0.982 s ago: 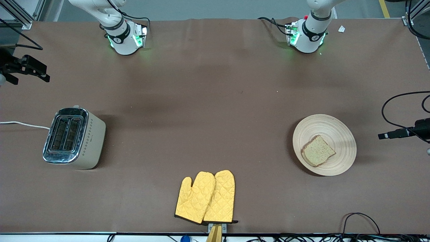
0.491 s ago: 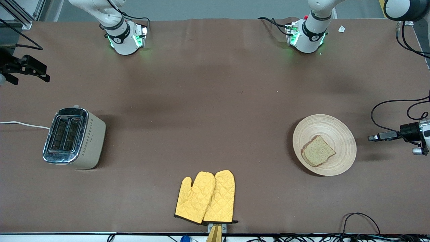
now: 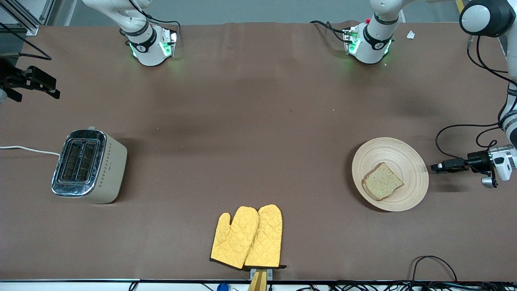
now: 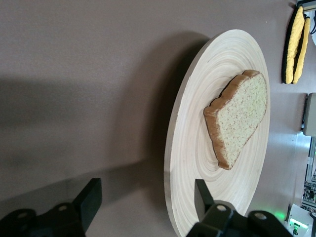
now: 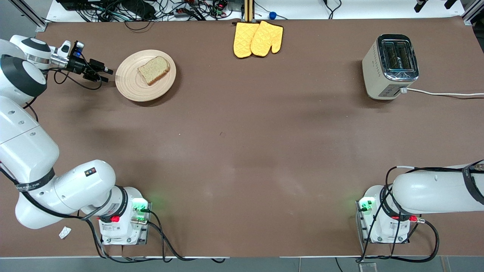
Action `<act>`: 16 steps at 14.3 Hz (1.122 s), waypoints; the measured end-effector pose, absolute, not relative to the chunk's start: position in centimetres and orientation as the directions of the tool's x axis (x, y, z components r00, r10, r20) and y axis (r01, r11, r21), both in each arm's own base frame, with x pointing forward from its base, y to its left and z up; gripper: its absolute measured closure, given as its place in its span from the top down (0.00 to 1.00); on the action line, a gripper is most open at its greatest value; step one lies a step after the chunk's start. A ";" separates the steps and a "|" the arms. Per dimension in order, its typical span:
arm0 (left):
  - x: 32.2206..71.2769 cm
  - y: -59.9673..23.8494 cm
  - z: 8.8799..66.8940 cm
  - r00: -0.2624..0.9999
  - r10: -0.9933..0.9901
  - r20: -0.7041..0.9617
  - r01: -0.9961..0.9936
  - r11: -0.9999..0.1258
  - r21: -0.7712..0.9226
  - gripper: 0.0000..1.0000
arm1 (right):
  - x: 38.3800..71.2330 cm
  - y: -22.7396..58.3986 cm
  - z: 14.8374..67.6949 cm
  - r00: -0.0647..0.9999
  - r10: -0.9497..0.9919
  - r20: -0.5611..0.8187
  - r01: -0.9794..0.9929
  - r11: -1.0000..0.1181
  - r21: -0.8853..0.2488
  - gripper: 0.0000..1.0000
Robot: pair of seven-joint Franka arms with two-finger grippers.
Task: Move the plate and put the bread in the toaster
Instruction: 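Grasp the plate rim with the left gripper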
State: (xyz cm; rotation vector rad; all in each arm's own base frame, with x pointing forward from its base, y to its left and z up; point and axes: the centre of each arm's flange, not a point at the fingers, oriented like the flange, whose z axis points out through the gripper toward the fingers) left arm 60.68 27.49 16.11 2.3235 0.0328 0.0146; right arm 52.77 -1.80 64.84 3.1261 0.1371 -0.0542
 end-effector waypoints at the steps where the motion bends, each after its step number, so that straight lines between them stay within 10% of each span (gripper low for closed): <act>1: 60.7 27.4 16.0 1.000 0.027 0.000 0.018 -0.682 0.731 0.82 | 52.8 -1.8 64.8 0.996 0.087 -0.035 0.088 -0.996 0.010 1.00; 12: 61.5 25.0 14.9 1.000 0.012 0.002 0.006 -0.646 0.763 0.62 | 52.8 -1.8 64.8 0.996 0.087 -0.035 0.088 -0.996 0.010 1.00; 16: 61.6 24.4 14.5 1.000 0.005 0.004 0.000 -0.635 0.772 0.39 | 52.8 -1.8 64.8 0.996 0.087 -0.035 0.088 -0.996 0.010 1.00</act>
